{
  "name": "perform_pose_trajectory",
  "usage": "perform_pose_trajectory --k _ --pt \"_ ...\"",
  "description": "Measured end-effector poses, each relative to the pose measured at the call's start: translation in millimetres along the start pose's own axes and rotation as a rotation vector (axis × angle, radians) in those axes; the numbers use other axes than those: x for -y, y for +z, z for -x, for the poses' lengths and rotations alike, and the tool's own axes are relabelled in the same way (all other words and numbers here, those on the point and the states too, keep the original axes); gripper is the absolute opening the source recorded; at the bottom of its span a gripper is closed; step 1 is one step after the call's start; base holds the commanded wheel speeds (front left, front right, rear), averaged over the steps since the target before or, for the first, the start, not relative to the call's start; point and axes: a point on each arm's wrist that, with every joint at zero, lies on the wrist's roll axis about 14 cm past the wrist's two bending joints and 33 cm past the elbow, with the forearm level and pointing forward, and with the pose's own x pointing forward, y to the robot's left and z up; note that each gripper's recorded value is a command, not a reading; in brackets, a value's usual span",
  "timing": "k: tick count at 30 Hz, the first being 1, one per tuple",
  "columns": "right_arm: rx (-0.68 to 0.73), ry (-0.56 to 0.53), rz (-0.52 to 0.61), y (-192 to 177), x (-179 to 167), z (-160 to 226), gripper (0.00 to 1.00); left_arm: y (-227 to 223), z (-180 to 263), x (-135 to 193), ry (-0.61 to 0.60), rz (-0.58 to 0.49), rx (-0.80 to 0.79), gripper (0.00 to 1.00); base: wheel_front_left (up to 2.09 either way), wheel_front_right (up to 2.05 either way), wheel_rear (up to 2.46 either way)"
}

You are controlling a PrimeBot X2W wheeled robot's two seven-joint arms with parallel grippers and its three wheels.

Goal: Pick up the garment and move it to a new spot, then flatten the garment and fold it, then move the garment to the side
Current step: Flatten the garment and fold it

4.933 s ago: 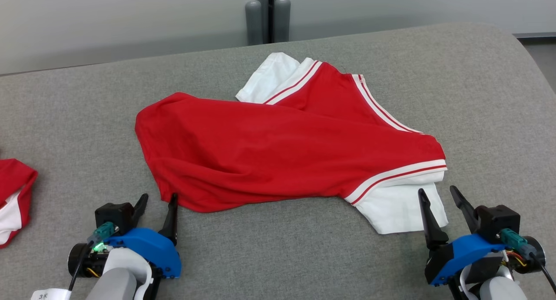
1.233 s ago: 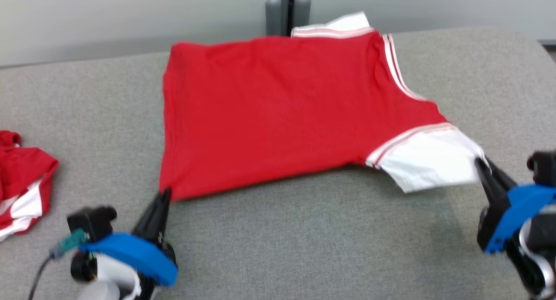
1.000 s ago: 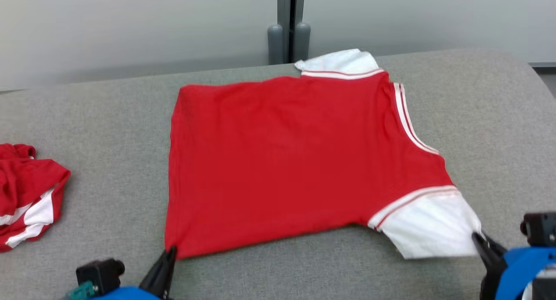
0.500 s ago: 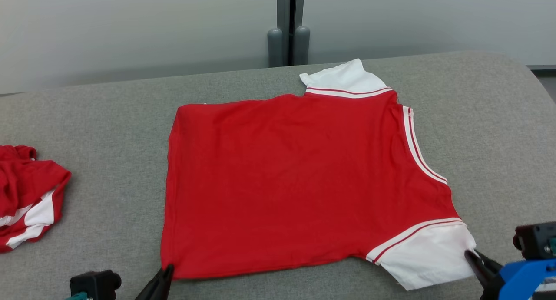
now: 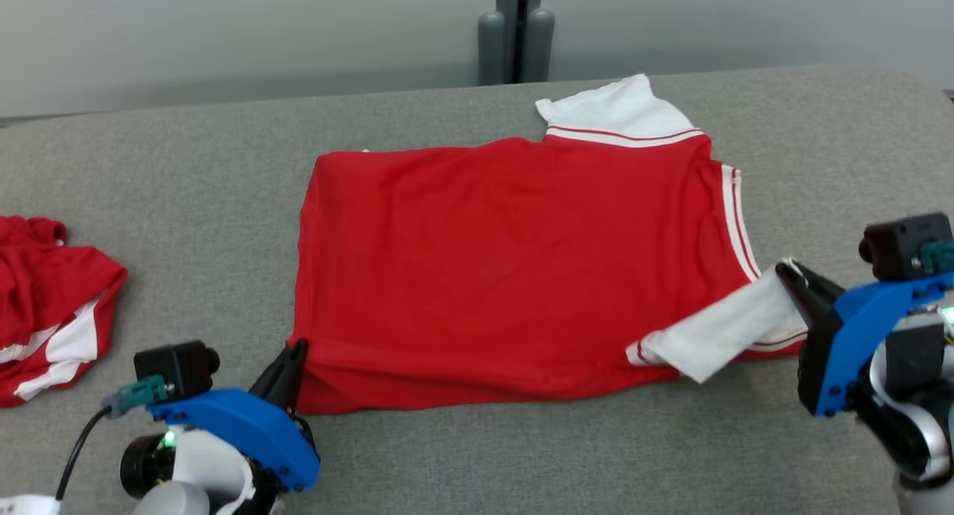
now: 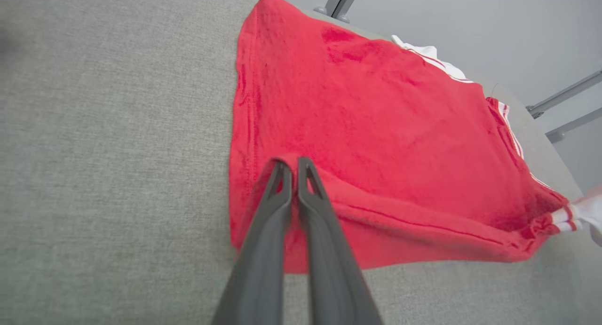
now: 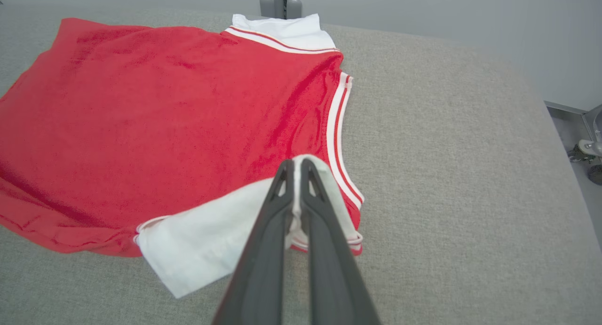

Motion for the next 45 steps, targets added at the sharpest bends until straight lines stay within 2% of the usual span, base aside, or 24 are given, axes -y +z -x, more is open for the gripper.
perform_pose_trajectory --k 11,21,22,23,24,25,35,41,45 --pt "0.013 0.027 0.033 19 0 -53 0.00 0 -33 -22 0.043 0.003 -0.003 0.00 0.00 0.00 0.00" --pt "0.045 0.018 0.039 24 2 -74 0.00 -2 -47 -35 0.078 0.013 0.016 0.00 0.00 0.00 0.00" --pt "0.052 0.017 0.040 26 3 -75 0.42 0 -48 -34 0.075 0.009 0.023 0.05 0.00 0.00 0.00" --pt "0.070 0.017 0.041 30 3 -76 1.00 2 -49 -33 0.070 0.003 0.034 0.33 0.00 0.00 0.00" --pt "0.085 0.019 0.042 34 2 -77 1.00 4 -50 -33 0.070 0.000 0.040 0.92 0.00 0.00 0.00" --pt "0.096 0.025 0.045 37 0 -78 1.00 4 -51 -33 0.070 -0.004 0.043 1.00 0.00 0.00 0.00" --pt "0.205 0.034 0.040 58 -2 -66 1.00 15 -38 -29 0.059 -0.065 0.129 1.00 0.00 0.00 0.00" --pt "0.092 -0.035 -0.007 16 21 -47 1.00 -9 -23 -21 0.041 -0.117 0.089 1.00 0.00 0.00 0.00" --pt "0.051 -0.084 -0.041 -7 33 -38 1.00 -29 -18 -15 0.030 -0.113 0.036 1.00 0.00 0.00 0.00"
